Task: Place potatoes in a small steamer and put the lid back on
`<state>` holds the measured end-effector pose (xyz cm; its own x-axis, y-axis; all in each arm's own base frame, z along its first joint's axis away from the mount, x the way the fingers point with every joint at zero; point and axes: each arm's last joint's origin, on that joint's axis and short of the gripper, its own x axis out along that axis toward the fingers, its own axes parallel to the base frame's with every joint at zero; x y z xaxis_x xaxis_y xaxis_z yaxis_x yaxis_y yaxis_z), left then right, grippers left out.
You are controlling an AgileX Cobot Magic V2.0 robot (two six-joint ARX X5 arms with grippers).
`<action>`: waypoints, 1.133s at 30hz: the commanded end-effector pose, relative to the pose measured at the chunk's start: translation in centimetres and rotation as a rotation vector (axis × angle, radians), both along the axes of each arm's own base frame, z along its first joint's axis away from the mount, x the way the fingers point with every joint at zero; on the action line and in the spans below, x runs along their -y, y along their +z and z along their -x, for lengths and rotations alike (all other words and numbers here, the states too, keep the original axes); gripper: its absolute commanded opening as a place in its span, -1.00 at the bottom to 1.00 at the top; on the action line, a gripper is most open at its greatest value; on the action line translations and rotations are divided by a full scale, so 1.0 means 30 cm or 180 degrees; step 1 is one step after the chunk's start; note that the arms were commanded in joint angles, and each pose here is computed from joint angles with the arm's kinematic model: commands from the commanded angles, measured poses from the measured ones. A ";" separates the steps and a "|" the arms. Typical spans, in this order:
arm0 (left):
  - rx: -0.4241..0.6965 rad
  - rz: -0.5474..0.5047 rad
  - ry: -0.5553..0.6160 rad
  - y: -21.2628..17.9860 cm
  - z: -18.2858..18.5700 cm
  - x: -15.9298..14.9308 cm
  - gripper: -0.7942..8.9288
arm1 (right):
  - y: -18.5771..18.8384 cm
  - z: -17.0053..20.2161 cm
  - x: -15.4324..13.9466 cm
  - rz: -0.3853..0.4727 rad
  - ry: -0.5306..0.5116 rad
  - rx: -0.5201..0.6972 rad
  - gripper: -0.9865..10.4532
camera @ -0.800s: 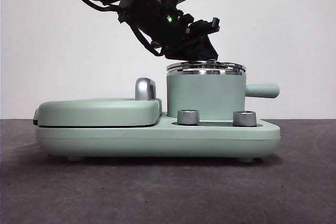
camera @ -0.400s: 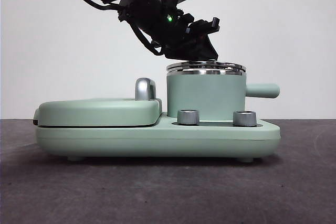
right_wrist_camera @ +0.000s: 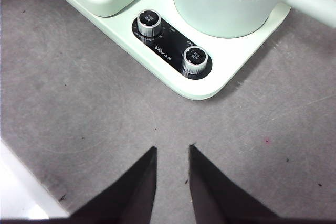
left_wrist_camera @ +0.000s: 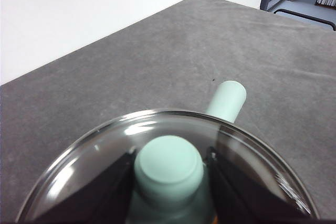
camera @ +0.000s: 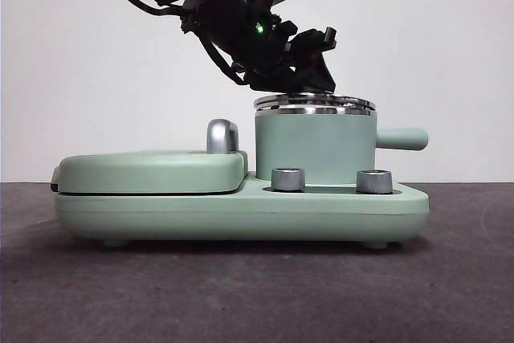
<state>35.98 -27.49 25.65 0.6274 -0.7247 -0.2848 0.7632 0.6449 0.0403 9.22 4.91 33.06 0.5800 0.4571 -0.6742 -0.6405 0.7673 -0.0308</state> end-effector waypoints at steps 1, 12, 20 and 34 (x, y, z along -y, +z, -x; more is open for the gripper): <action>0.0094 0.0022 -0.0047 0.017 -0.003 0.018 -0.17 | 0.009 -0.004 -0.004 -0.0030 0.0021 0.0030 -0.66; 0.0032 0.0370 0.0047 0.152 0.039 -0.021 -0.18 | 0.009 -0.004 -0.004 -0.0029 0.0022 0.0030 -0.66; -0.0199 0.0184 0.0199 0.343 0.159 -0.187 -0.21 | 0.009 -0.004 -0.005 -0.0033 0.0024 0.0034 -0.59; -0.0551 0.0006 0.0206 0.434 0.502 -0.436 -0.22 | 0.030 -0.016 -0.018 -0.0318 0.0168 0.0173 -0.58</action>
<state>21.35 -14.49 38.96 0.6223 -0.6802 -0.3875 0.7180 0.6931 -0.0636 9.58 5.31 33.69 0.5872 0.5396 -0.6034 -0.6793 0.7339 -0.0047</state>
